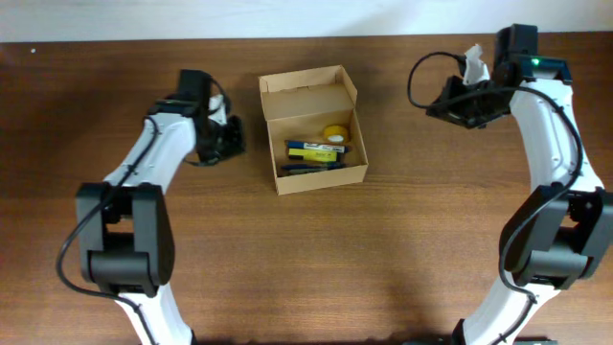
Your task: Pack container
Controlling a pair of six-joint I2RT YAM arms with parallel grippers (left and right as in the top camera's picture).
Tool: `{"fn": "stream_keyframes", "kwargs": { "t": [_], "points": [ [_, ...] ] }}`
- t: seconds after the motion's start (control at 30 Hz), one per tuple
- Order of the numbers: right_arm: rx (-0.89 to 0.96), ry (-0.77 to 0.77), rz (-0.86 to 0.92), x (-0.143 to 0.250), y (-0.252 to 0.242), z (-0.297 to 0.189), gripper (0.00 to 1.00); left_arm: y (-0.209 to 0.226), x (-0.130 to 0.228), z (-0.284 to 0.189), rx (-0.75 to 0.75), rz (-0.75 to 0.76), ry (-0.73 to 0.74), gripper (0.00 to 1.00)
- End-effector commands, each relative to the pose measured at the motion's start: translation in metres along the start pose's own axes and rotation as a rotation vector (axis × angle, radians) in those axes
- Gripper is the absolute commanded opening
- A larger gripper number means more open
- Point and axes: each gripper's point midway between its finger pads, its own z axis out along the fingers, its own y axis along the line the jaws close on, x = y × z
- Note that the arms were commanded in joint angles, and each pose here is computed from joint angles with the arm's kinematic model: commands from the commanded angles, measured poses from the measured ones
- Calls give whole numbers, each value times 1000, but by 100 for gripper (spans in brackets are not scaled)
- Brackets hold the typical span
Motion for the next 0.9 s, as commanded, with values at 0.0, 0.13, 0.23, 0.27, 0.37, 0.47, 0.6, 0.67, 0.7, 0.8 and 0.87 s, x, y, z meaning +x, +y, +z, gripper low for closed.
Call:
{"fn": "stream_keyframes", "kwargs": {
  "t": [0.0, 0.13, 0.23, 0.27, 0.37, 0.47, 0.6, 0.67, 0.7, 0.8, 0.87],
  "points": [
    [-49, 63, 69, 6, 2, 34, 7, -5, -8, 2, 80, -65, -4, 2],
    [-198, 122, 125, 7, 12, 68, 4, -21, -19, 5, 186, -83, -25, 2],
    [-341, 133, 152, 0, 23, 85, 4, -35, -27, 8, 272, -101, -35, 2],
    [-376, 131, 156, -2, 26, 88, 4, -36, -29, 10, 287, -111, -36, 2],
    [-432, 121, 175, -10, 29, 97, 4, -39, -34, 19, 319, -145, -36, 1],
    [-450, 104, 168, -16, 29, 100, 4, -36, -35, 32, 336, -180, -21, 2],
    [-453, 86, 150, -20, 28, 104, 4, -30, -35, 48, 340, -212, -7, 2],
    [-456, 83, 153, -21, 27, 108, 4, -28, -35, 54, 340, -228, -1, 2],
    [-455, 87, 169, -21, 27, 111, 4, -27, -35, 57, 340, -228, -3, 1],
    [-456, 105, 198, -18, 24, 124, 4, -27, -39, 59, 347, -221, -19, 2],
    [-460, 124, 203, -14, 26, 134, 4, -27, -43, 60, 352, -220, -32, 2]
  ]
}}
